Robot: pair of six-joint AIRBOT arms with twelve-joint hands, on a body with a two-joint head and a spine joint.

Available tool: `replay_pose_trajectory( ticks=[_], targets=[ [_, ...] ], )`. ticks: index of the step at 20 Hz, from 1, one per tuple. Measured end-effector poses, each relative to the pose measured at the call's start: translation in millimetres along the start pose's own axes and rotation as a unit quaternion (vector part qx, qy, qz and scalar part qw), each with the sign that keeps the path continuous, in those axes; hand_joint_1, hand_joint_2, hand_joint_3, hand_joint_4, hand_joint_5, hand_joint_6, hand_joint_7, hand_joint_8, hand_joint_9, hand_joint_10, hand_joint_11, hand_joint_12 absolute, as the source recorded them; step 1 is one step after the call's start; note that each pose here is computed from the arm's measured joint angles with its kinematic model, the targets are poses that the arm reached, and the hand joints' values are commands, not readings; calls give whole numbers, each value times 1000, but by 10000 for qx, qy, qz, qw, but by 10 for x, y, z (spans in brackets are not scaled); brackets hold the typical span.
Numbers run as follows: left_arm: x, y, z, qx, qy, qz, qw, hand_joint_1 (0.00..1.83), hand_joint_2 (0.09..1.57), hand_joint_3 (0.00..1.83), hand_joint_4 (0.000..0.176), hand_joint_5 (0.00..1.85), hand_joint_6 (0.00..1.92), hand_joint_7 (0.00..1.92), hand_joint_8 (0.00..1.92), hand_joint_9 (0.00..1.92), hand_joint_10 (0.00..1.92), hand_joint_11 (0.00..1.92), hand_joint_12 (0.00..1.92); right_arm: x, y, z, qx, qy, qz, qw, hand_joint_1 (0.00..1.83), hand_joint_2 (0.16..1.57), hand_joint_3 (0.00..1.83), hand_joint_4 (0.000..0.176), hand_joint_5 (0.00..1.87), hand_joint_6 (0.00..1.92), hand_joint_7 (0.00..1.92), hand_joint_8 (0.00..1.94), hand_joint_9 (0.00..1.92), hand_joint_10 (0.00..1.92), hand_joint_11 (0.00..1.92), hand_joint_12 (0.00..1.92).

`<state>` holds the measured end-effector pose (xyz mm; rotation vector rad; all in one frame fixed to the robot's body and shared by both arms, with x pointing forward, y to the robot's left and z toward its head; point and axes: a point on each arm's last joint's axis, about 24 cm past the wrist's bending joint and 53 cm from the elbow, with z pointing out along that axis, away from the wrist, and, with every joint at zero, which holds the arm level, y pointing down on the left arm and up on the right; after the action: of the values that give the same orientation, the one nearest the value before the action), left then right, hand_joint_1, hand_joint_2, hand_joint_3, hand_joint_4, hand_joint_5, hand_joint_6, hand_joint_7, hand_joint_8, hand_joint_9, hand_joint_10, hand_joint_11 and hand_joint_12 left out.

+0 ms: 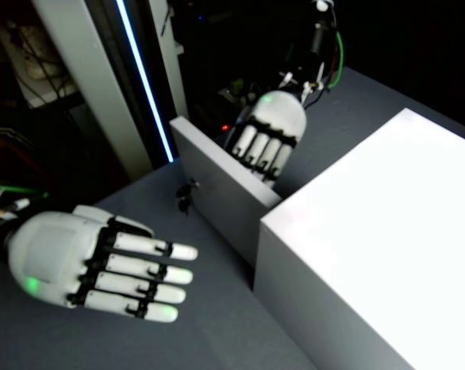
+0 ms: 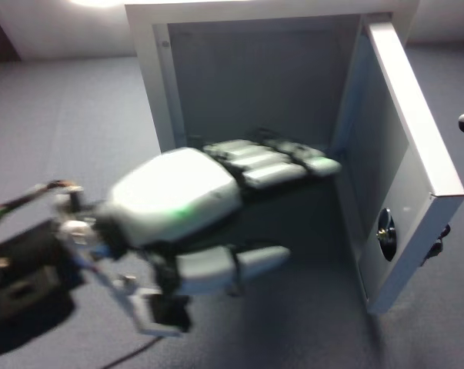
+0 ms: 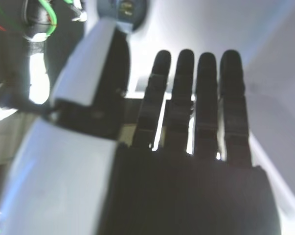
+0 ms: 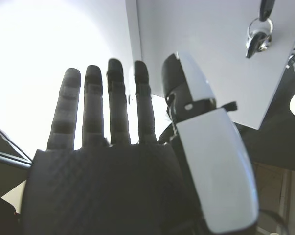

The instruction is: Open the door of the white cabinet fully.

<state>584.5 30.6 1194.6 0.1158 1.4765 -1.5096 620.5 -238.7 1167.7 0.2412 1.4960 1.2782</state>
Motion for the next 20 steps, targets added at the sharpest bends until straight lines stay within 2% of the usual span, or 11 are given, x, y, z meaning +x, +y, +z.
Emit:
replay_pose_trajectory(
  ticks=[1,3,8,9,11,13,14,16,17,19,20],
  targets=[
    [-87,36,-67,-65,-81,18,9999,599,1432,5,0,212,3,161,1,166,1,148,7,-1,0,0,1,-2,4,10000,760,1355,3,17,366,0,334,3,197,4,104,51],
    [-224,98,-204,-218,-245,-56,9994,303,1486,19,0,145,4,130,3,130,2,114,2,-3,4,0,-8,-5,4,10000,769,1367,7,1,359,0,335,2,212,8,117,54],
    [-534,199,-550,-502,-591,-32,9970,375,1456,0,0,206,5,200,11,207,15,230,71,-61,12,-1,-21,-120,22,9999,762,1381,4,0,374,4,339,2,246,7,154,56],
    [-690,254,-679,-645,-777,-31,9949,359,1446,0,0,207,3,212,10,225,5,33,604,-74,19,-2,-29,-126,7,9999,749,1370,0,13,390,8,336,0,243,3,166,59],
    [-829,240,-808,-716,-937,-5,9930,272,1445,0,0,205,2,207,5,216,5,0,766,-95,27,-4,-30,-135,-13,9999,705,1379,4,0,376,0,333,1,262,8,190,68],
    [-921,161,-975,-749,-1020,93,9919,309,1409,0,0,181,0,173,0,172,0,0,633,-117,50,-5,-71,-161,-23,9998,720,1370,0,8,384,3,334,1,253,2,179,61],
    [-963,121,-1030,-759,-1076,165,9912,401,1388,0,0,204,5,210,8,201,8,0,665,-121,51,-6,-69,-181,-9,9998,747,1369,0,0,387,3,343,3,249,1,170,56],
    [-1132,76,-1150,-841,-1286,453,9871,447,1391,1,0,130,6,118,9,94,9,0,332,-137,111,-13,-153,-221,15,9996,804,1365,0,0,397,4,352,4,275,8,211,69],
    [-1247,81,-1212,-906,-1457,564,9836,436,1393,1,0,125,5,124,11,95,12,0,326,-161,142,-16,-203,-238,0,9995,805,1364,0,10,395,2,347,1,273,5,208,66],
    [-1456,78,-1310,-996,-1834,775,9749,484,1397,1,0,122,2,116,5,89,6,0,266,-236,183,-22,-277,-360,-13,9990,844,1375,1,8,388,1,333,1,264,1,214,67],
    [-1559,71,-1353,-1026,-2052,880,9693,503,1348,0,0,144,3,121,1,72,1,0,102,-268,210,-27,-330,-437,2,9985,889,1394,5,4,368,0,314,0,233,0,157,41]
  ],
)
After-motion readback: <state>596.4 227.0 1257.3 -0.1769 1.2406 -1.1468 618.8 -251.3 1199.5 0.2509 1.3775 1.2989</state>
